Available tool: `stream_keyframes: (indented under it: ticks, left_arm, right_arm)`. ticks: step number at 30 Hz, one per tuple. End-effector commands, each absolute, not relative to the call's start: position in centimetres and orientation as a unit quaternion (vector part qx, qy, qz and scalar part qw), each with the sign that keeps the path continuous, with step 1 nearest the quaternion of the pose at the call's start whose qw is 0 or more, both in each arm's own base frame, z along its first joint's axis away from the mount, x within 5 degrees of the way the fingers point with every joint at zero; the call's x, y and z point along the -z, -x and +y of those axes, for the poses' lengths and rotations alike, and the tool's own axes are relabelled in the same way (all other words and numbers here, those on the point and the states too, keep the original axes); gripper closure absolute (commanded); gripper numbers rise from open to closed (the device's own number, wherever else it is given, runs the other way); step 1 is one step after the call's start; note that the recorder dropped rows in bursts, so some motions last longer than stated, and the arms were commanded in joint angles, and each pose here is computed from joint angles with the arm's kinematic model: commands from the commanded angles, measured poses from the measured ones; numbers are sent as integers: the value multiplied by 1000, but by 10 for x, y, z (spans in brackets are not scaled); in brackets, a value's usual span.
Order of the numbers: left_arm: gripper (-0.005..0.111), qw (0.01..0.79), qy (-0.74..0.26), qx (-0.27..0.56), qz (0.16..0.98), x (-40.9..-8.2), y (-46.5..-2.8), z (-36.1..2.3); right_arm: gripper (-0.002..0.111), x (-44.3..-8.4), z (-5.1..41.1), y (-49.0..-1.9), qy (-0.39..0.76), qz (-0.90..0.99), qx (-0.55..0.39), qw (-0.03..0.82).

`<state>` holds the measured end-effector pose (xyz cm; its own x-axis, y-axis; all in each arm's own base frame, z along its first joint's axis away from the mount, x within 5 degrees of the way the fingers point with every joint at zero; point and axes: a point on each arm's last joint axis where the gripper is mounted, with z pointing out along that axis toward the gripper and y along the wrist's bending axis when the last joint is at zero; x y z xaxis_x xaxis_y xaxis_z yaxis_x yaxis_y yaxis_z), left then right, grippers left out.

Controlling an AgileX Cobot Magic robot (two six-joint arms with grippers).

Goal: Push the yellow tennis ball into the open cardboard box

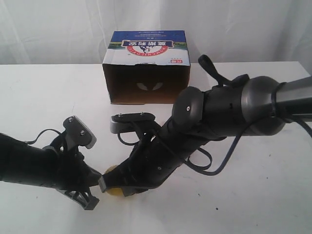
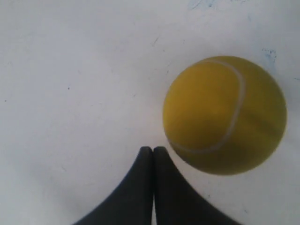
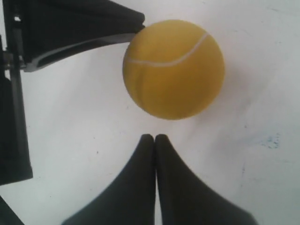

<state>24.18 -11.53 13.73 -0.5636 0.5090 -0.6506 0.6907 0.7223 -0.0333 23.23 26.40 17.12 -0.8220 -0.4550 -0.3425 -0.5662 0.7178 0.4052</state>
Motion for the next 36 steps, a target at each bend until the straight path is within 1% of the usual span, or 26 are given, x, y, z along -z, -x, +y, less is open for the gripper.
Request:
stream_keyframes:
  ticks: [1, 4, 7, 9, 12, 15, 20, 25, 29, 36]
  left_arm:
    - [107, 325, -401, 118, 849, -136, -241, -115]
    - [107, 318, -395, 93, 857, -135, -242, -110]
    - [107, 307, -369, 63, 875, -133, -244, -103]
    - [107, 310, -372, 76, 872, -133, -243, -106]
    - [107, 316, -377, 100, 865, -135, -242, -110]
    - [107, 316, -377, 101, 865, -135, -242, -110]
    - [107, 317, -398, 106, 854, -131, -248, -114]
    - [107, 321, -362, 107, 869, -126, -277, -108]
    - [107, 344, -347, 145, 860, -129, -292, -103]
    - [107, 364, -342, 165, 850, -133, -309, -103]
  right_arm:
    - [108, -173, 266, -234, 272, 919, -255, 127]
    - [108, -172, 267, -238, 267, 919, -253, 143]
    - [108, -162, 268, -239, 260, 923, -249, 135]
    - [108, -158, 269, -240, 257, 925, -246, 133]
    - [108, -157, 270, -245, 249, 924, -242, 158]
    - [108, -158, 270, -248, 244, 923, -241, 174]
    - [108, -159, 270, -247, 246, 923, -242, 168]
    - [108, -170, 268, -240, 258, 920, -253, 153]
    - [108, -188, 265, -233, 269, 913, -267, 148]
    - [108, -220, 260, -226, 277, 900, -287, 177]
